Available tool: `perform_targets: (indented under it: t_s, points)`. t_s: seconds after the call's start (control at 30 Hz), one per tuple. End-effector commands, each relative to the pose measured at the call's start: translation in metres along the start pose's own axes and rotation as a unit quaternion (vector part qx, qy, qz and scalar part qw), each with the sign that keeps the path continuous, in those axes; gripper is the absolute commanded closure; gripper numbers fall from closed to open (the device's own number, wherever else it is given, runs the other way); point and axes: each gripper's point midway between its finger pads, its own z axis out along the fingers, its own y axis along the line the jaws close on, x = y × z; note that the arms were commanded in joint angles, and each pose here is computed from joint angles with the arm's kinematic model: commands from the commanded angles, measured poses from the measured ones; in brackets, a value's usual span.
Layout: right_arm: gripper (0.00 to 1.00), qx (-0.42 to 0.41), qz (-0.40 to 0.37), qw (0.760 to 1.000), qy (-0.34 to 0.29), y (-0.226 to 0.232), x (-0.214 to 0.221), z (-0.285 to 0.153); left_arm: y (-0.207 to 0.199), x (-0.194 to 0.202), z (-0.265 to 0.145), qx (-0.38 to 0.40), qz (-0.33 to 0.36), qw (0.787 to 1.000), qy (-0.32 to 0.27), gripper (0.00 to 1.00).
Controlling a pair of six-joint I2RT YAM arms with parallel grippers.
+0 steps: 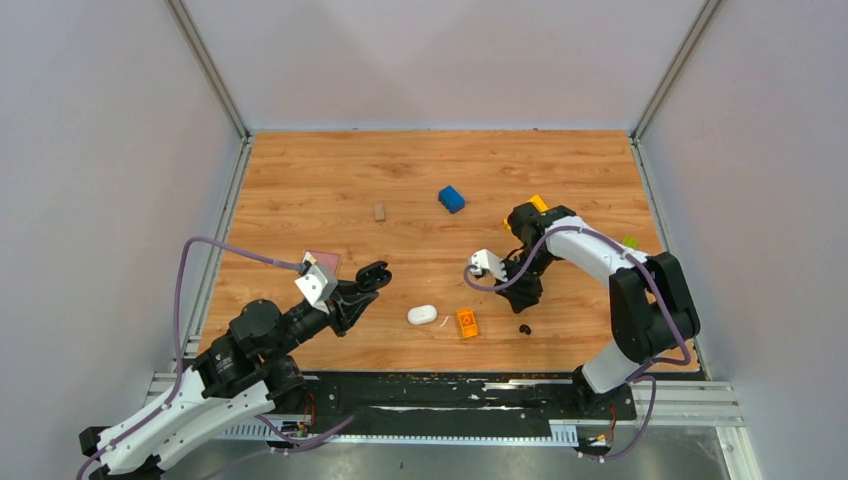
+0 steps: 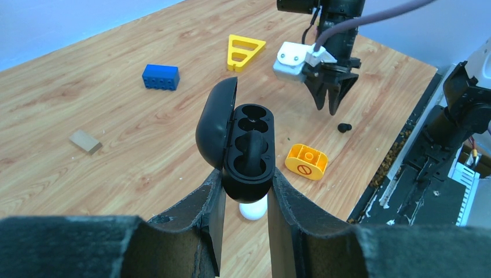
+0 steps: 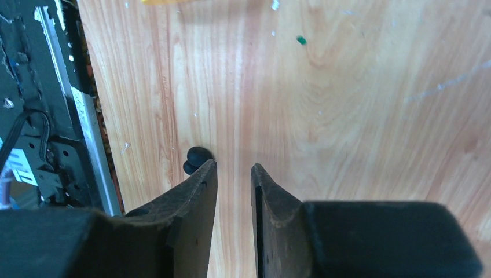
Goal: Insert the wireless bluetooth earbuds into the charging case
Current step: Pick up the earbud from the center of the board.
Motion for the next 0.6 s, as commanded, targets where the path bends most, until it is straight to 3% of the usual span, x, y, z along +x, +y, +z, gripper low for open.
perform_targets:
  t_s: [0.0, 0.23, 0.57]
  points:
    - [0.72, -0.001, 0.066, 0.997, -0.046, -0.001, -0.004, -0.002, -0.003, -0.007, 0.002, 0.006, -0.007, 1.000, -0.011, 0.99]
    - [0.72, -0.006, 0.130, 0.990, -0.058, 0.004, 0.006, 0.008, -0.004, -0.007, 0.002, 0.009, -0.006, 1.000, -0.011, 0.99]
    - [0.72, -0.007, 0.148, 0.988, -0.047, 0.003, 0.016, 0.012, -0.005, -0.008, 0.001, 0.009, -0.007, 1.000, -0.013, 0.99]
